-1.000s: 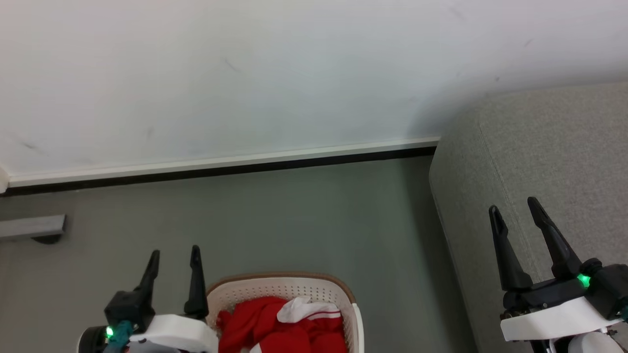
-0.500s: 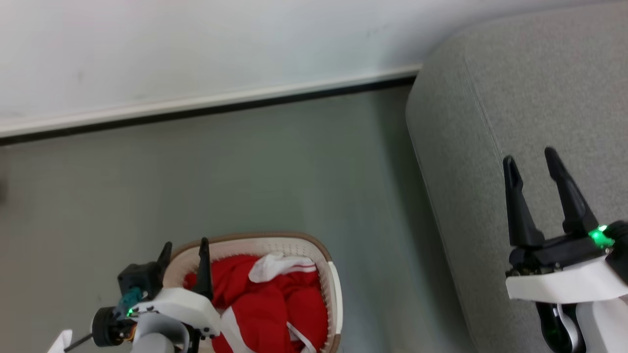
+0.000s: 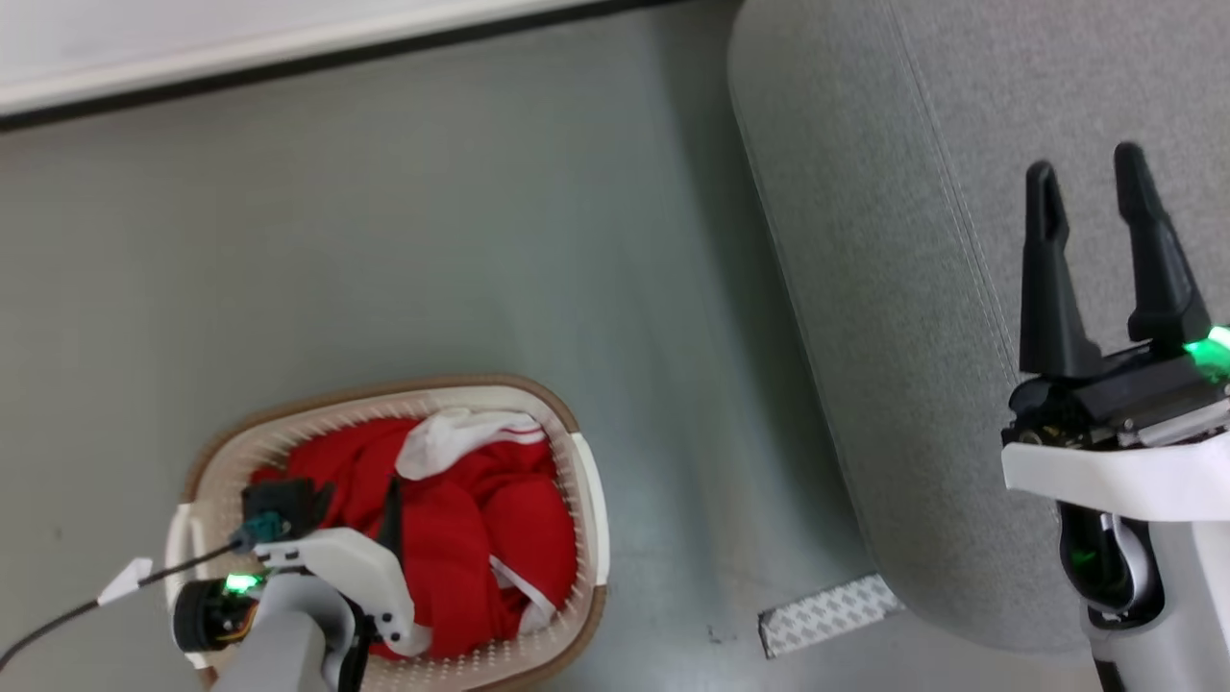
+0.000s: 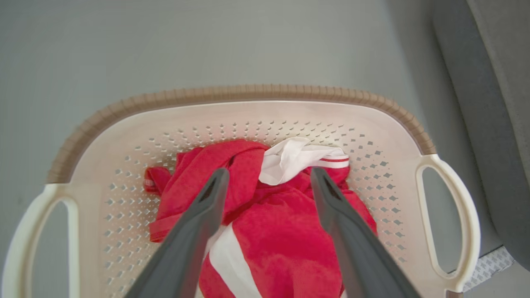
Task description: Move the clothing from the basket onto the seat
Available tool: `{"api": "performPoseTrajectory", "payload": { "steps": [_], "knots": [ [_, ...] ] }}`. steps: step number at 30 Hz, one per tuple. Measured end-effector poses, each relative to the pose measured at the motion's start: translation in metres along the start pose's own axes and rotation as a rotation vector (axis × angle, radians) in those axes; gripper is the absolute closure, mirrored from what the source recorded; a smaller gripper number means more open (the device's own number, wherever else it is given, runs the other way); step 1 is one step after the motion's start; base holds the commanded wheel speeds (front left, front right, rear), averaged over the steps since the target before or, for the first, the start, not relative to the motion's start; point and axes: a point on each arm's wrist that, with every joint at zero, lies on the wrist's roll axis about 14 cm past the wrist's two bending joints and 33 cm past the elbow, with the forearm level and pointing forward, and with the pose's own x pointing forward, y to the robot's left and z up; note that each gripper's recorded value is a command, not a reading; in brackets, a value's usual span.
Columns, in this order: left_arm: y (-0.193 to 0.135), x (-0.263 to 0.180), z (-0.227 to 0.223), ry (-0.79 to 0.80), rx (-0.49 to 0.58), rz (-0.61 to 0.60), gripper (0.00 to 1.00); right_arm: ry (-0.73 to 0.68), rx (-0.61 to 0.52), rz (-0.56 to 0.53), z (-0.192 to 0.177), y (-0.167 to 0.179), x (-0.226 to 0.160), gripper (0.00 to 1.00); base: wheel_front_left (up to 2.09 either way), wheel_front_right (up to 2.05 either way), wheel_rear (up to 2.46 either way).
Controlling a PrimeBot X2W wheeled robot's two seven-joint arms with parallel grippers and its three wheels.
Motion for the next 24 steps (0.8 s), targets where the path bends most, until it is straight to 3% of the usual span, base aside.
{"api": "performPoseTrajectory", "payload": {
  "steps": [10, 24],
  "knots": [
    [-0.016, 0.044, -0.062, 0.251, 0.027, -0.078, 0.0, 0.008, -0.005, -0.031, -0.021, -0.016, 0.017, 0.0, 0.0, 0.0, 0.0],
    [-0.023, 0.071, -0.151, 0.602, 0.036, -0.106, 0.0, 0.064, -0.038, -0.068, -0.058, -0.035, 0.024, 0.0, 0.0, 0.0, 0.0]
  ]
}}
